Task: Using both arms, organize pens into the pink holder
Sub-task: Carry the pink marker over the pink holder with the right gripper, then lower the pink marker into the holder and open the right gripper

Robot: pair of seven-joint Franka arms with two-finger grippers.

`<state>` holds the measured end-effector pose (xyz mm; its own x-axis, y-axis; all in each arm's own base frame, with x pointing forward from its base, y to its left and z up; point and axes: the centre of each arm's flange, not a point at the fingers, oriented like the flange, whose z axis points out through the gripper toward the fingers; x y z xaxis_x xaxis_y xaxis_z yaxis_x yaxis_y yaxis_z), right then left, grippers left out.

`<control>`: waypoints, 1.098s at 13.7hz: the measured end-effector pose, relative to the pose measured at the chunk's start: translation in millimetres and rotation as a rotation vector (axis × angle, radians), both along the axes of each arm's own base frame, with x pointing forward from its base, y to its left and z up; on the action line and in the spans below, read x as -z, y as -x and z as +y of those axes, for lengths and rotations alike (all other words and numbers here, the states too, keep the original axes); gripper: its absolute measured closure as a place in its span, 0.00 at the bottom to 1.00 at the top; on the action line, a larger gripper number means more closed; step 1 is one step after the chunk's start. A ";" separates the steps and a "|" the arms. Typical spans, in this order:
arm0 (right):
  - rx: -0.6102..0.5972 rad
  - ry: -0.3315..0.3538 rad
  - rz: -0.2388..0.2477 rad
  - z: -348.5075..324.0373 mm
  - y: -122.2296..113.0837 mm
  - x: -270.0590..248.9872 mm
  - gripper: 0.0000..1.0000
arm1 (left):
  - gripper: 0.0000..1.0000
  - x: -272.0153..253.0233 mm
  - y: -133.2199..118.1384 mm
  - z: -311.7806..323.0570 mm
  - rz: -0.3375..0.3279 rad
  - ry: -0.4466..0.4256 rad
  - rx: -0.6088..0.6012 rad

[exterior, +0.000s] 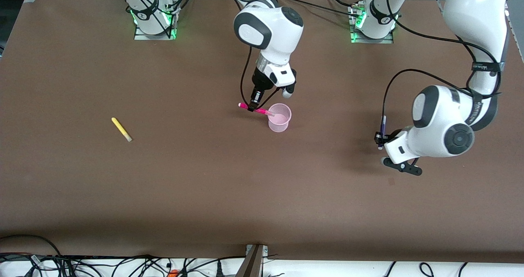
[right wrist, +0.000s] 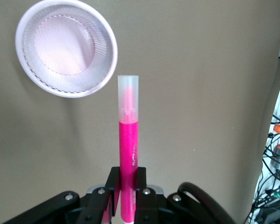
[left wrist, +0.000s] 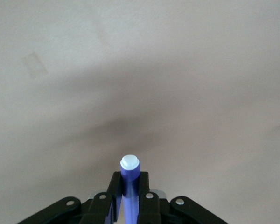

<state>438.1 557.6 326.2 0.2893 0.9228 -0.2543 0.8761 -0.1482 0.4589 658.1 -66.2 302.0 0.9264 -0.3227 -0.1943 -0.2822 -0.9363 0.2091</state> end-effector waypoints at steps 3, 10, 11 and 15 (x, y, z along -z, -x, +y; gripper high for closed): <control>0.003 0.059 -0.080 12.2 15.4 3.9 0.82 | 0.81 -8.3 -5.6 6.6 -0.031 0.089 0.063; 0.035 0.106 -0.182 39.9 44.9 29.6 0.82 | 0.81 -27.9 -12.9 -6.3 -0.062 0.117 0.108; 0.033 0.120 -0.185 40.2 44.5 41.9 0.82 | 0.81 -28.7 -13.0 -6.3 -0.060 0.118 0.109; -0.002 0.142 -0.226 48.8 48.7 52.6 0.82 | 0.81 -28.7 -12.7 -6.3 -0.058 0.118 0.111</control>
<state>389.4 606.4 273.6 0.3520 0.8830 -0.3105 0.7491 -0.0668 0.6591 670.9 -72.4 330.8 0.8921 -0.4414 -0.0963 -0.3977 -0.8684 0.2962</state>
